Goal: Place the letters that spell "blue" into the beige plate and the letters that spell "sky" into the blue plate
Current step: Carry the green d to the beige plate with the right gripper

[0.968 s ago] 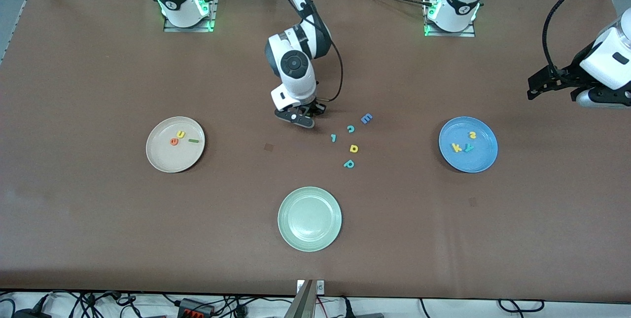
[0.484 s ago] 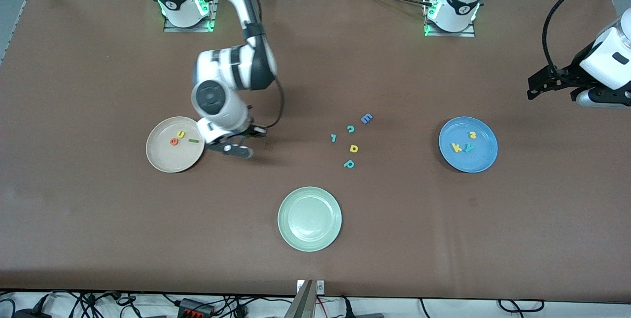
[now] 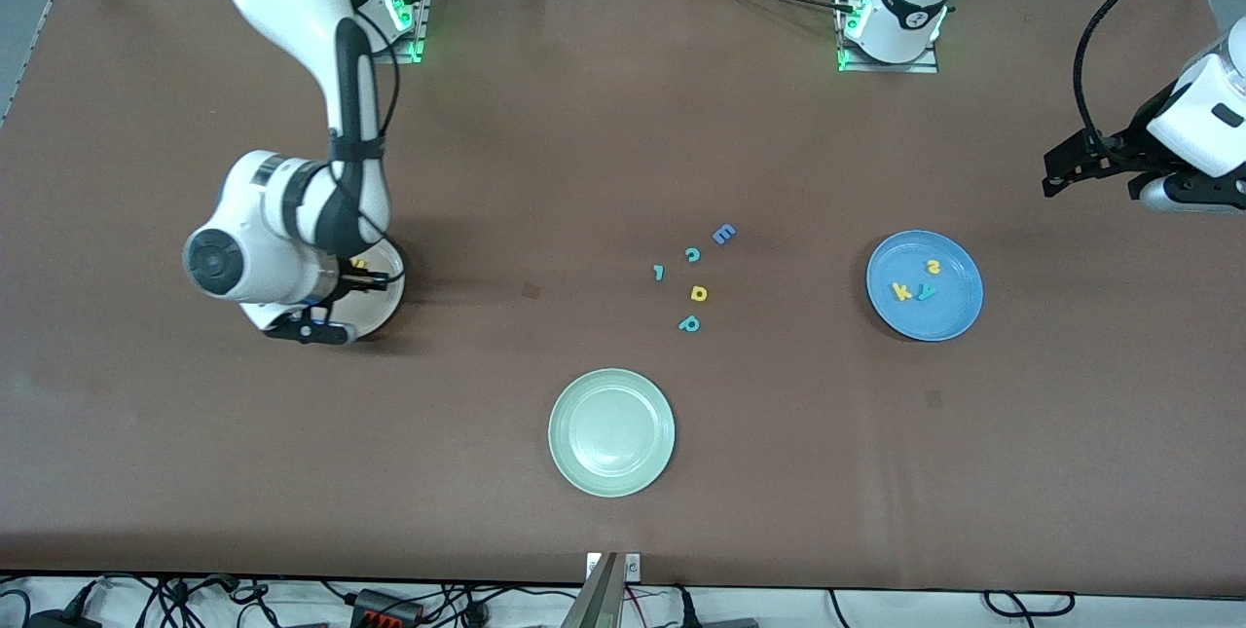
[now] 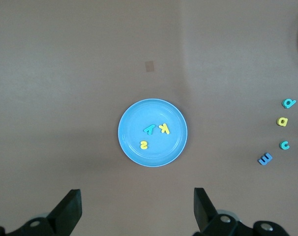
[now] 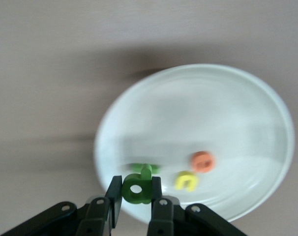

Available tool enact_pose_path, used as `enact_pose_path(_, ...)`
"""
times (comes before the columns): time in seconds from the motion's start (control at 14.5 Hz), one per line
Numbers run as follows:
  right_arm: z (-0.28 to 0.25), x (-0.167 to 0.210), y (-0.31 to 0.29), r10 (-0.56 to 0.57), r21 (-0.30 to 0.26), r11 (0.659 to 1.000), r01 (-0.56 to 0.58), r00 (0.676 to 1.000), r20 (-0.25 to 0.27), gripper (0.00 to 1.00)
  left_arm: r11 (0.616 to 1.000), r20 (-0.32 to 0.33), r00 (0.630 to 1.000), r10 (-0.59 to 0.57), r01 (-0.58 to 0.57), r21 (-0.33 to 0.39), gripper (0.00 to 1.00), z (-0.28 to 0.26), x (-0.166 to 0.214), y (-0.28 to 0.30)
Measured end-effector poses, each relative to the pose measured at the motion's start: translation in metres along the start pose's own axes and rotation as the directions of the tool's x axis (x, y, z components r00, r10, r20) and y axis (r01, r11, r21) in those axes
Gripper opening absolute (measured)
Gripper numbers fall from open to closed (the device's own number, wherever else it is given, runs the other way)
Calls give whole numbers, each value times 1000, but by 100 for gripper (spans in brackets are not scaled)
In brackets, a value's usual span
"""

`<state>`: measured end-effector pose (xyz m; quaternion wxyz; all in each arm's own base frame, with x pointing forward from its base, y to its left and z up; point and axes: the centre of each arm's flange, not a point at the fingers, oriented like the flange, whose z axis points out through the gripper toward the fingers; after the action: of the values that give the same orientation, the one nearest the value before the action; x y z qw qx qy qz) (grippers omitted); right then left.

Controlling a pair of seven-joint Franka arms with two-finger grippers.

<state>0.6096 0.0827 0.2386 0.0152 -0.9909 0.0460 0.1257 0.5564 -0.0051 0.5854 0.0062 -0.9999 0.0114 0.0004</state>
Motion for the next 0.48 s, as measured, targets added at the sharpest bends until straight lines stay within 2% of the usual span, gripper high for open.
enact_pose_path(0.35, 16, 2, 1, -8, -23, 1000, 8, 1000, 16, 28, 1000, 1, 1000, 0, 0, 0, 100, 0, 0, 0)
enact_pose_path(0.48, 18, 3, 3, -4, -27, 1000, 4, 1000, 17, 43, 1000, 2, 1000, 0, 0, 0, 100, 0, 0, 0)
